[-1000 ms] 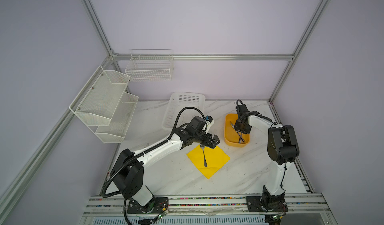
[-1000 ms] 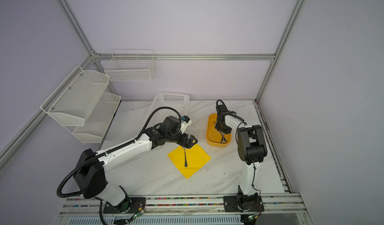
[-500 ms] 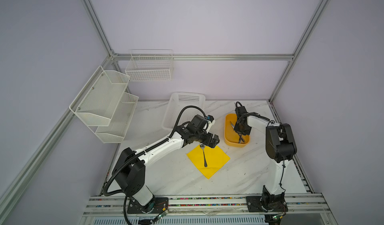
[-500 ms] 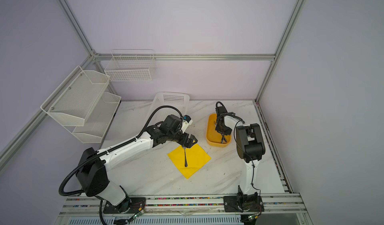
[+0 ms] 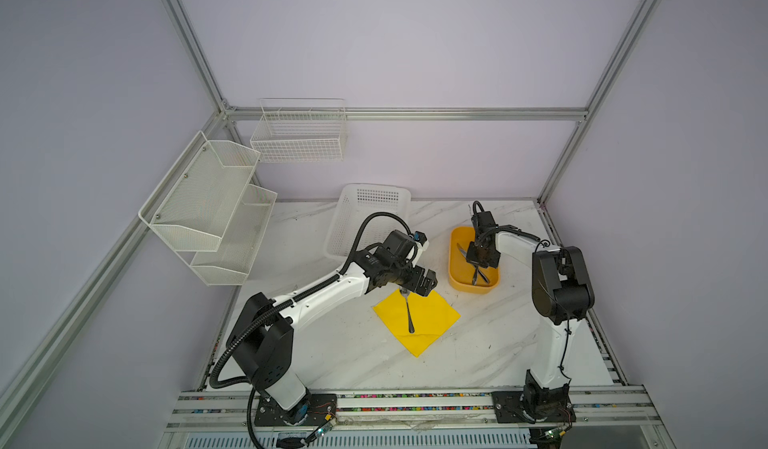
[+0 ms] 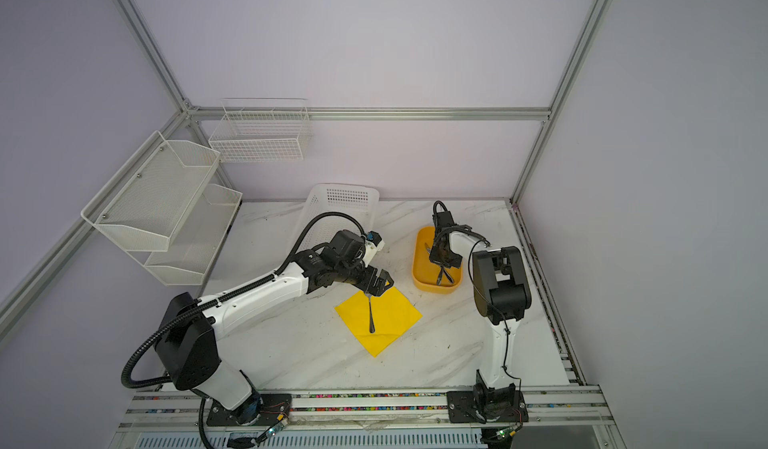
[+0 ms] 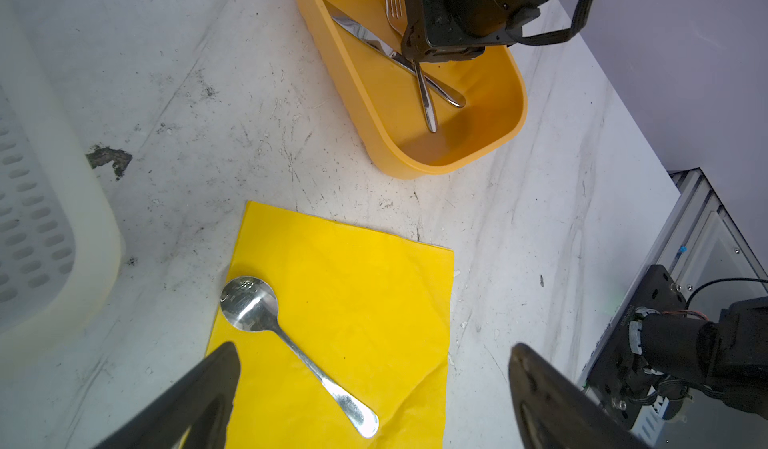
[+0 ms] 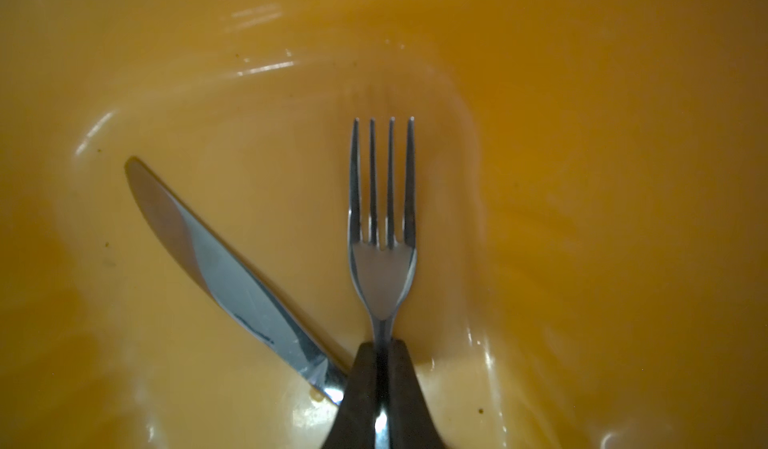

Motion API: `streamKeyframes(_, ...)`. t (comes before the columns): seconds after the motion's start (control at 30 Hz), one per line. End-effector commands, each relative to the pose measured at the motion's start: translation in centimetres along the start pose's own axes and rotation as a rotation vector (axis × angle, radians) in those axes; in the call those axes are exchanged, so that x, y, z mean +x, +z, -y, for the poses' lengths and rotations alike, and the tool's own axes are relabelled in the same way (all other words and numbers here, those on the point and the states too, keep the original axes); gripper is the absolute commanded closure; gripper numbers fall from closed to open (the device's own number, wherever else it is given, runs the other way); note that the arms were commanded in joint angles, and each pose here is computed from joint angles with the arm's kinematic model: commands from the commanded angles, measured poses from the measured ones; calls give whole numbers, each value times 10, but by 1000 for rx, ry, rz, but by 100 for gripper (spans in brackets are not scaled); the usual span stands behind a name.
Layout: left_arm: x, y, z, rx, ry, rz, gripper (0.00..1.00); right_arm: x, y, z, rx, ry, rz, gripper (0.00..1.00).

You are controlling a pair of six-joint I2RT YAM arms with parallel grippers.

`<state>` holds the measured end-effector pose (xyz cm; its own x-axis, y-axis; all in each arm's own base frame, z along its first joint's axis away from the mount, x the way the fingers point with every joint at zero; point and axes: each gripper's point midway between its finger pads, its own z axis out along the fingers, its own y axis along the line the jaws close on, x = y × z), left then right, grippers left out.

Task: Place the utensils on the paper napkin and roll it up
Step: 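Lower the right gripper into the yellow tray and grasp the fork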

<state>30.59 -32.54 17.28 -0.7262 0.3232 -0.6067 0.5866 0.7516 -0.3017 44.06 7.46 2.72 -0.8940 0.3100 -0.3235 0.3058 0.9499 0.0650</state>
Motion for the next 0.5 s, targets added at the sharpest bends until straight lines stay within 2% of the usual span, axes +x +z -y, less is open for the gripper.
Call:
streamKeyframes(0.0, -39, -19, 18, 41, 12, 95, 0, 28, 16, 16, 71, -55, -124, 91)
streamKeyframes(0.13, -40, -21, 21, 56, 12, 95, 0, 35, 20, 10, 7, -22, -181, 86)
streamKeyframes(0.27, -41, -23, 23, 68, 10, 97, 0, 38, 22, 10, 13, 3, -204, 80)
streamKeyframes(0.47, -35, -26, 26, 84, 14, 86, 0, 49, 28, 12, -6, 6, -263, 80)
